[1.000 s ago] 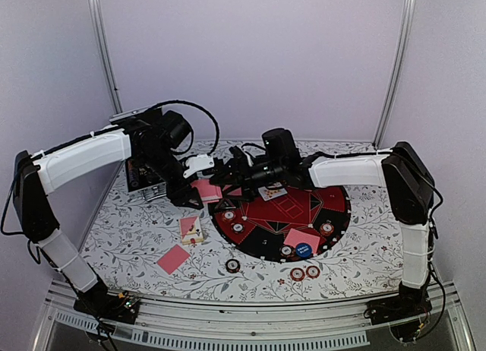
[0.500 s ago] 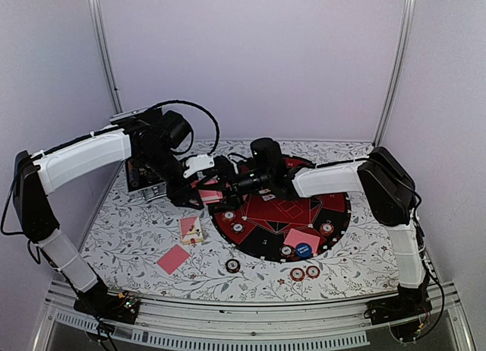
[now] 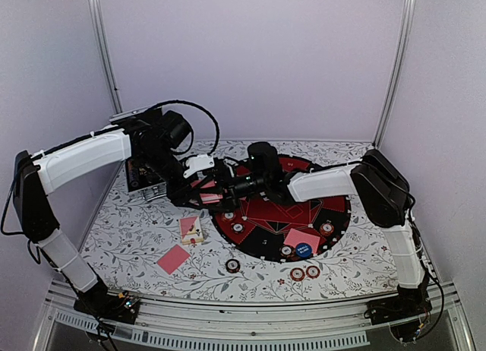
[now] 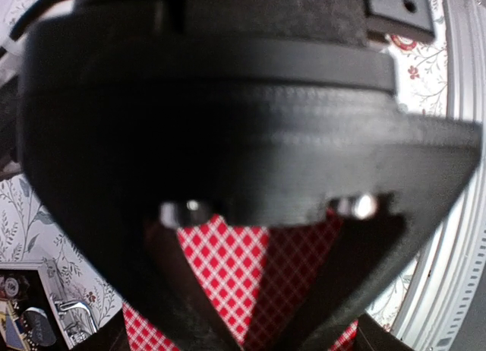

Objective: Distribute texas hold em gaming equipment

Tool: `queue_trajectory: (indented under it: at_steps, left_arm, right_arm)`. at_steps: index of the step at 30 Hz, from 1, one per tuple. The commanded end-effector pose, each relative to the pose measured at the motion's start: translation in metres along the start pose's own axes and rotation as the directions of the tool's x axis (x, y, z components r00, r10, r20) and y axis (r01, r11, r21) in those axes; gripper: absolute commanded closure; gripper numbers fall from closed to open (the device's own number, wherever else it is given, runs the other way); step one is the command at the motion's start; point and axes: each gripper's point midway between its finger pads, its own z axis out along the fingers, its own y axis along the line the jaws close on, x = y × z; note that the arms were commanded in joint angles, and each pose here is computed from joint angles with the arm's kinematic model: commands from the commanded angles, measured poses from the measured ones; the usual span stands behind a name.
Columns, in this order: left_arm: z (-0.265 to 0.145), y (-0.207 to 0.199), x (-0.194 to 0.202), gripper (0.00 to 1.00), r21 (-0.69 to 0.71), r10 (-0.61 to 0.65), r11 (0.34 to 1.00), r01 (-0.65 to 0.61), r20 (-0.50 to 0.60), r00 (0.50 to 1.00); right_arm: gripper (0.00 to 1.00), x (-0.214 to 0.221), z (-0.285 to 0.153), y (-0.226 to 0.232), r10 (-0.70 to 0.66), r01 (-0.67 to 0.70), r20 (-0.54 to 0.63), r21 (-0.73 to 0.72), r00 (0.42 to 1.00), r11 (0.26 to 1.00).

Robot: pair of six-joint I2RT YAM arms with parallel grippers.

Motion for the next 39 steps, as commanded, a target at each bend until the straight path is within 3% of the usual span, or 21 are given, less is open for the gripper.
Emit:
queue_trajectory:
  at_steps: [1, 7, 17, 34, 39]
  left_arm:
    - [-0.013, 0.001, -0.011, 1.0, -0.014, 0.005, 1.0, -0.004, 0.051, 0.999]
    - [-0.013, 0.001, -0.011, 1.0, -0.017, 0.007, 1.0, -0.006, 0.05, 0.999]
    - [-0.015, 0.002, -0.011, 1.0, -0.023, 0.008, 1.0, -0.007, 0.052, 0.999]
    - [-0.01, 0.006, -0.006, 1.0, -0.036, 0.008, 0.999, -0.007, 0.029, 1.0]
    - [-0.009, 0.006, -0.006, 1.0, -0.038, 0.008, 0.999, -0.007, 0.028, 1.0]
  right_arm:
    - [0.31, -0.006, -0.012, -0.019, 0.027, -0.027, 0.023, 0.017, 0.999, 0.999]
    - [0.47, -0.011, -0.026, -0.018, 0.023, -0.025, 0.053, 0.026, 0.998, 0.999]
    - [0.56, -0.012, -0.046, -0.014, 0.012, -0.015, 0.08, 0.046, 0.997, 0.999]
    - [0.9, -0.008, -0.069, 0.013, -0.024, 0.021, 0.104, 0.036, 0.994, 0.999]
    - [0.93, -0.009, -0.075, 0.018, -0.03, 0.026, 0.114, 0.035, 0.993, 0.999]
